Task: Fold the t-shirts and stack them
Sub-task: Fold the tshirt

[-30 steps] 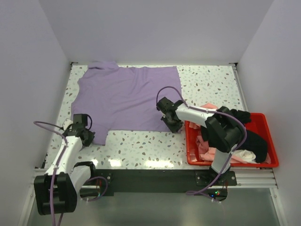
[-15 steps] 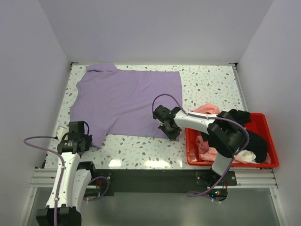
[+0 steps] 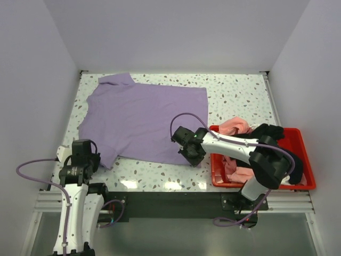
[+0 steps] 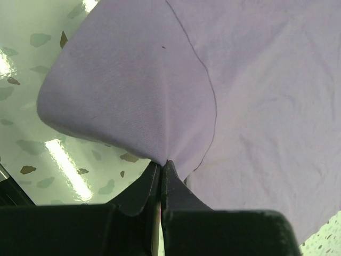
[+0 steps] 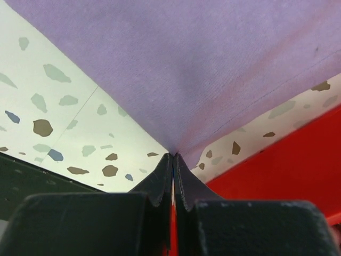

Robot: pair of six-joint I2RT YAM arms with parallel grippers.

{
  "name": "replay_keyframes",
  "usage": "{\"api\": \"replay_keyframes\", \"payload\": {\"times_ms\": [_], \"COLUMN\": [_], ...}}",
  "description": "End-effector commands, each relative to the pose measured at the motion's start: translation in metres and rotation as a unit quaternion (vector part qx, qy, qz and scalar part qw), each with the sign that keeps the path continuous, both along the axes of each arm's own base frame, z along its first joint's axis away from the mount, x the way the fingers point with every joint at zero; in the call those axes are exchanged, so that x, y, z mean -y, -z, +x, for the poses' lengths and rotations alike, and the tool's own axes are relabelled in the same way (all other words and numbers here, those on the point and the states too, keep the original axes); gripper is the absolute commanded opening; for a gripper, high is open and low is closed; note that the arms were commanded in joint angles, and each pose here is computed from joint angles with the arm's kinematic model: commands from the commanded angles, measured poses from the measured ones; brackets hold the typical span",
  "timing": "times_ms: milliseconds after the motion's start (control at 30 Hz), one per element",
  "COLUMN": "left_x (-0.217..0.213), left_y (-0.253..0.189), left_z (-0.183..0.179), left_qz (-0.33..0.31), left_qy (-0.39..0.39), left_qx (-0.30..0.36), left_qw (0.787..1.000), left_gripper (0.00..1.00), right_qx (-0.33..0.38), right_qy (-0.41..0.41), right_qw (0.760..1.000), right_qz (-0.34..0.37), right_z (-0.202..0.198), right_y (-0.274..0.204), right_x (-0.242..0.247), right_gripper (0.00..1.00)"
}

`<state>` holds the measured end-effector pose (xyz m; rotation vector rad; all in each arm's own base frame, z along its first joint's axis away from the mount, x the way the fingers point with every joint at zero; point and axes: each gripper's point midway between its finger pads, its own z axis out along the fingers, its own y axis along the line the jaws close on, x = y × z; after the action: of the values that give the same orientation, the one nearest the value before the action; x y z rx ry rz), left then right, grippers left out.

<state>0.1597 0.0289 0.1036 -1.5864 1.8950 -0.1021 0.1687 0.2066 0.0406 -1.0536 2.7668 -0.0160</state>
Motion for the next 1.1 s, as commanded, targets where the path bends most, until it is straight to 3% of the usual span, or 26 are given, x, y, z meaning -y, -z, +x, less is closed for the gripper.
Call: {"api": "replay_keyframes", "payload": {"times_ms": [0, 267, 500, 800, 1067], "left_x": [-0.007, 0.001, 0.004, 0.000, 0.012], "left_y": [-0.016, -0.014, -0.030, -0.042, -0.044], "left_z": [0.004, 0.044, 0.094, 0.149, 0.213], "left_qz": [0.011, 0.008, 0.001, 0.020, 0.047], "left_qy": [-0.018, 0.039, 0.058, 0.082, 0.150], "left_qx": [0.019, 0.009, 0.061, 0.076, 0.055], "left_qw": [1.000, 0.999, 0.996, 0.994, 0.986], "left_gripper": [0.00, 0.00, 0.00, 0.00, 0.00], "right_qx": [0.008, 0.045, 0.084, 0.111, 0.125], "right_qy": [0.004, 0.013, 0.053, 0.102, 0.140], "right_qw": [1.000, 0.999, 0.995, 0.988, 0.982], "right_qz": [0.011, 0.008, 0.033, 0.032, 0.024], "right_z": [-0.003, 0.019, 0.062, 0.114, 0.149], "right_y": [-0.018, -0.038, -0.063, -0.074, -0.071], "right_x": [0.002, -0.003, -0.007, 0.008, 0.015], "right_gripper": [0.00, 0.00, 0.00, 0.00, 0.00]}}
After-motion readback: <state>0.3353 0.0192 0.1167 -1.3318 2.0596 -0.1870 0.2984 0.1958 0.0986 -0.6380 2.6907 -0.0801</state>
